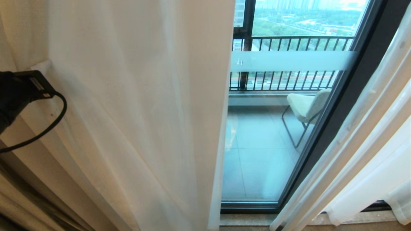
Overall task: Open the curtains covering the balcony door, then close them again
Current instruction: Pull the inner curtains open on both sides
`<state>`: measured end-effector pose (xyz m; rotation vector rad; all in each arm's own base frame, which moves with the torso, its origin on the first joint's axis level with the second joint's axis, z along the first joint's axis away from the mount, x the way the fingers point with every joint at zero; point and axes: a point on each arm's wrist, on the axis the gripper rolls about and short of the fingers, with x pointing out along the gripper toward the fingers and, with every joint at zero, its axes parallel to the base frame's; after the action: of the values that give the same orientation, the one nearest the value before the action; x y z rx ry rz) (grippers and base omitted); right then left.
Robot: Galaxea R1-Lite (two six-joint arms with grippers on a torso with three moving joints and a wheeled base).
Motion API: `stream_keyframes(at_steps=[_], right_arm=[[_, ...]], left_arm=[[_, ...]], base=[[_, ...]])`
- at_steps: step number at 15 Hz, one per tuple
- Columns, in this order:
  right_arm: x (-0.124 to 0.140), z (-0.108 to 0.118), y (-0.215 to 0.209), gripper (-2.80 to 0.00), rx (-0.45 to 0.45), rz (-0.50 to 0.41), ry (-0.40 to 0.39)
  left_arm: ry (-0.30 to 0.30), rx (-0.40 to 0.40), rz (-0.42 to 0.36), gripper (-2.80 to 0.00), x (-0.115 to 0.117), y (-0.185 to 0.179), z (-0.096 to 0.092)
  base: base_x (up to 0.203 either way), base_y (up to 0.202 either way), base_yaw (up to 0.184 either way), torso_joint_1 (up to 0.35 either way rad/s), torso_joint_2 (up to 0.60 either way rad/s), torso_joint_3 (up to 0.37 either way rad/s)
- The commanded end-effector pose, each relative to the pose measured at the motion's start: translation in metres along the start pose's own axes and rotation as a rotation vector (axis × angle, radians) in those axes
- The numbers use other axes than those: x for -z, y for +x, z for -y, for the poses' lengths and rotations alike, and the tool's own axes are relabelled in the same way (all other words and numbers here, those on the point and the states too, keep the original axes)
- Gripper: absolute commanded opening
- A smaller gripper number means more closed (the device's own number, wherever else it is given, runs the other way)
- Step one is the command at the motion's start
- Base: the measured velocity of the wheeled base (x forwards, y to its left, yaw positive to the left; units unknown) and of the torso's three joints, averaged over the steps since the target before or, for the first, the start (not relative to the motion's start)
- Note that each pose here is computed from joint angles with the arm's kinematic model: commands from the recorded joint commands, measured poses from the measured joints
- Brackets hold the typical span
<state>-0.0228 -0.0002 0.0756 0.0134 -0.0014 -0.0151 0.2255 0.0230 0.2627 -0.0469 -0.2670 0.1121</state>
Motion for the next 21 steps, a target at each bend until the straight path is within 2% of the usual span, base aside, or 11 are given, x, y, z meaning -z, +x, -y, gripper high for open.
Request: stream_keyframes(at_steps=[1, 5, 8, 16, 18, 21], right_arm=[[0.0, 0.0, 0.0, -2.8, 0.0, 0.0, 0.0], [0.0, 0.0, 0.0, -2.8, 0.0, 0.0, 0.0], [0.0, 0.0, 0.0, -2.8, 0.0, 0.0, 0.0], [0.0, 0.0, 0.0, -2.8, 0.0, 0.0, 0.0], [0.0, 0.0, 0.0, -2.8, 0.0, 0.0, 0.0], [0.0, 0.0, 0.0, -2.8, 0.0, 0.0, 0.0]], left_arm=[[-0.001, 0.0, 0.006, -2.8, -0.001, 0.0, 0.0], [-0.001, -0.002, 0.0, -2.8, 0.001, -0.001, 0.0], [0.003, -0.035, -0.003, -2.8, 0.001, -0.002, 0.0], [0.001, -0.051, 0.02, -2.8, -0.005, 0.001, -0.002], [-0.007, -0.108, 0.059, -2.8, -0.015, 0.007, -0.009], [-0.029, -0.267, 0.101, -2.8, -0.022, 0.018, -0.029]], base=[[0.0, 0.186, -0.003, 0.004, 0.0, 0.002], [0.0, 0.187, -0.001, 0.001, 0.0, 0.002], [0.0, 0.139, -0.002, 0.004, 0.0, 0.0], [0.0, 0.0, 0.0, 0.0, 0.0, 0.0], [0.0, 0.0, 0.0, 0.0, 0.0, 0.0], [0.0, 0.0, 0.0, 0.0, 0.0, 0.0]])
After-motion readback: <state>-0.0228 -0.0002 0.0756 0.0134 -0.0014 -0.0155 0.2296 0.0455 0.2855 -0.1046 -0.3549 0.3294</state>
